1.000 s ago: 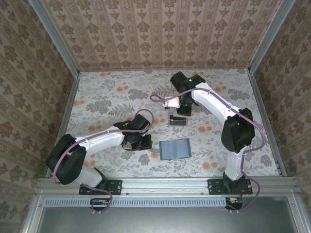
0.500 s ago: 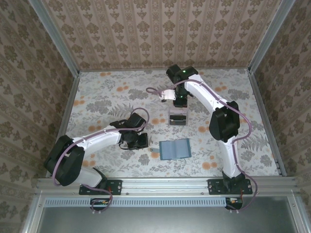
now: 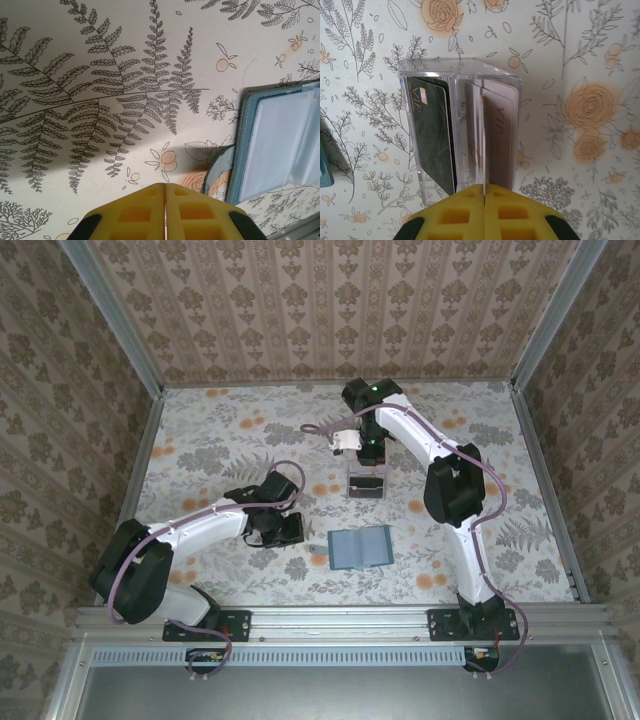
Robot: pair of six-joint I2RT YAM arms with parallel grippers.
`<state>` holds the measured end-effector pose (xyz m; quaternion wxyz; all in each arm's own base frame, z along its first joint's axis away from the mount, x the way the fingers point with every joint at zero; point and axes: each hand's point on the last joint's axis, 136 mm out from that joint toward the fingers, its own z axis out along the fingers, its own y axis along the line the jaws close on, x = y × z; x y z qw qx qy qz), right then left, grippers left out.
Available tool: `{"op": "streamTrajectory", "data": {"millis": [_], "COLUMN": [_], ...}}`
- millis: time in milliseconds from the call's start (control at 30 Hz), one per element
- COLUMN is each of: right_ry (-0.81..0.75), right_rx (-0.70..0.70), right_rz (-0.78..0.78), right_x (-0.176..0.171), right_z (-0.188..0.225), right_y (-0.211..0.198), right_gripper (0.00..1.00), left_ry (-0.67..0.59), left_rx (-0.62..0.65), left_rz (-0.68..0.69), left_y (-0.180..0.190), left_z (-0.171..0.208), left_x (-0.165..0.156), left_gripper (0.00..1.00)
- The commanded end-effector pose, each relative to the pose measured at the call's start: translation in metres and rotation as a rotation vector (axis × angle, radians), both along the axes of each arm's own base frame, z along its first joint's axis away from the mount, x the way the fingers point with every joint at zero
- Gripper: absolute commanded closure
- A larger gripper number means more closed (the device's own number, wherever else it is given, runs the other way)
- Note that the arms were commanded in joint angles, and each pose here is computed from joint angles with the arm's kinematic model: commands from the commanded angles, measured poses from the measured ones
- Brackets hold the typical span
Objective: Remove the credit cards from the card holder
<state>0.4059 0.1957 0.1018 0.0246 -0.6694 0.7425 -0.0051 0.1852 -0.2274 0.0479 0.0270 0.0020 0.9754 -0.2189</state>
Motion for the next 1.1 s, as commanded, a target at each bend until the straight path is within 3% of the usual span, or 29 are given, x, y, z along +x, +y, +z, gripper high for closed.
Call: {"op": "streamTrajectory", "data": {"millis": [0,300,867,1067], "right_ry": [0.073,0.105,-0.108,-0.188], "right_rx": [0.027,0.037,0.024,0.07], "right_rz": [0.019,-0.004,-0.088,-0.153], "right_x": [-0.011,-0.012,0.016,0.019], "right_z": [-0.004,-0.014,0.011,0.021], "right_y": [0.003,0.004,-0.007,-0.007], "right_gripper": [1.0,0.98,0.75,0.63], "left_ry": [0.018,0.02,-0.002,-0.049], "left_rx": [0.01,0.009,0.001,0.034], "left_rz": [-0.014,-0.015,-0.017,-0.017], "left_y": [0.006,0.005,0.002,0.007], "left_z": [-0.003,-0.003,-0.002,-0.006], "left_x": [-0.006,-0.006,0.0,0.009], "left_gripper": [0.91,0.91,0.9,0.82]}}
